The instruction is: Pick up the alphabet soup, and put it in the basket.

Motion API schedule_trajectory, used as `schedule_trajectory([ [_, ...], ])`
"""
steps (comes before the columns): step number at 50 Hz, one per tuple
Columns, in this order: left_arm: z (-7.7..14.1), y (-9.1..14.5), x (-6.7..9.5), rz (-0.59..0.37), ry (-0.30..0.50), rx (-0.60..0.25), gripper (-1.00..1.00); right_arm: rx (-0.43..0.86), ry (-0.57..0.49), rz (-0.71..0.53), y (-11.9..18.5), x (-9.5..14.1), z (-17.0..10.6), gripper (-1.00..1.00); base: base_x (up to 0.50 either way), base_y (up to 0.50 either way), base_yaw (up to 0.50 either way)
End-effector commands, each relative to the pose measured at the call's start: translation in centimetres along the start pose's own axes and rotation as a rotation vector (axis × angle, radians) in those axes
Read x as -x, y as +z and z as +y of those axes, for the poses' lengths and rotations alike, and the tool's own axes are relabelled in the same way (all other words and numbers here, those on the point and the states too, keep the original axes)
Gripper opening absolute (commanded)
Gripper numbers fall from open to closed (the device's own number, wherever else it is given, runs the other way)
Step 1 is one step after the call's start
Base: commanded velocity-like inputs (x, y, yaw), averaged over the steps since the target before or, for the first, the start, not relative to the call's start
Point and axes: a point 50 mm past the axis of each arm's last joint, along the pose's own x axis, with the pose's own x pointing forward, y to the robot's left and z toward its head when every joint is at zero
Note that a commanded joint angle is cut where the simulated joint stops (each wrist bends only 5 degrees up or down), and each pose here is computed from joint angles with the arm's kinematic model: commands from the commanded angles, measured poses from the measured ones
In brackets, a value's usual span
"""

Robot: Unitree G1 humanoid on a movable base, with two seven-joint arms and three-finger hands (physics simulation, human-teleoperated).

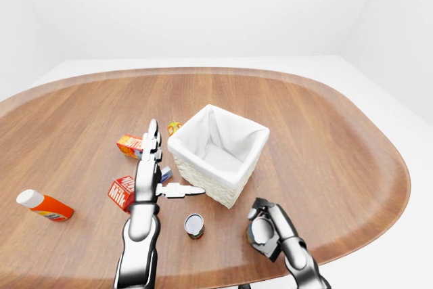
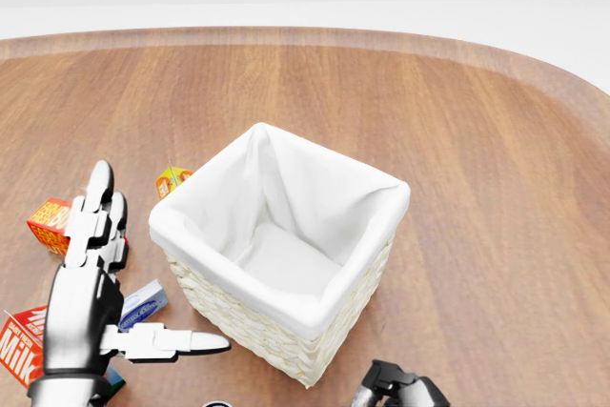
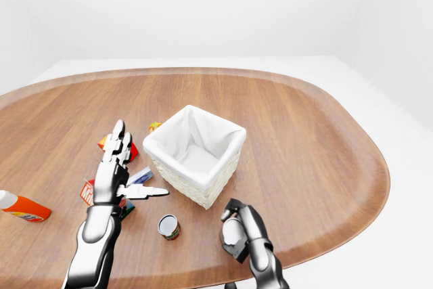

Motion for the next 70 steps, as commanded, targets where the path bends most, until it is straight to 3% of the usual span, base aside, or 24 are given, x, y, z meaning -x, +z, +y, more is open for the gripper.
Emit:
schedule_trajectory([
  [1,0.0,0.1,0.0,-0.005,0.001,0.000,1.00,-0.021,-0.064,-0.071,1.6,0.3,-1.5,-1.00,0.00,0.00,0.00],
  [23,0.0,0.1,0.0,-0.005,0.002,0.001,1.00,-0.081,-0.153,-0.172,3.7,1.1,-4.1,-1.00,0.00,0.00,0.00],
  [35,0.0,0.0,0.0,-0.001,0.001,-0.001,1.00,-0.109,-0.258,-0.279,5.9,2.5,-6.5,-1.00,0.00,0.00,0.00],
  [51,0.0,0.0,0.0,0.001,0.000,-0.002,1.00,-0.135,-0.299,-0.325,6.8,3.4,-7.4,-1.00,0.00,0.00,0.00],
  [70,0.0,-0.1,0.0,0.004,0.000,-0.002,1.00,-0.190,-0.399,-0.481,9.8,6.1,-9.5,-1.00,0.00,0.00,0.00],
])
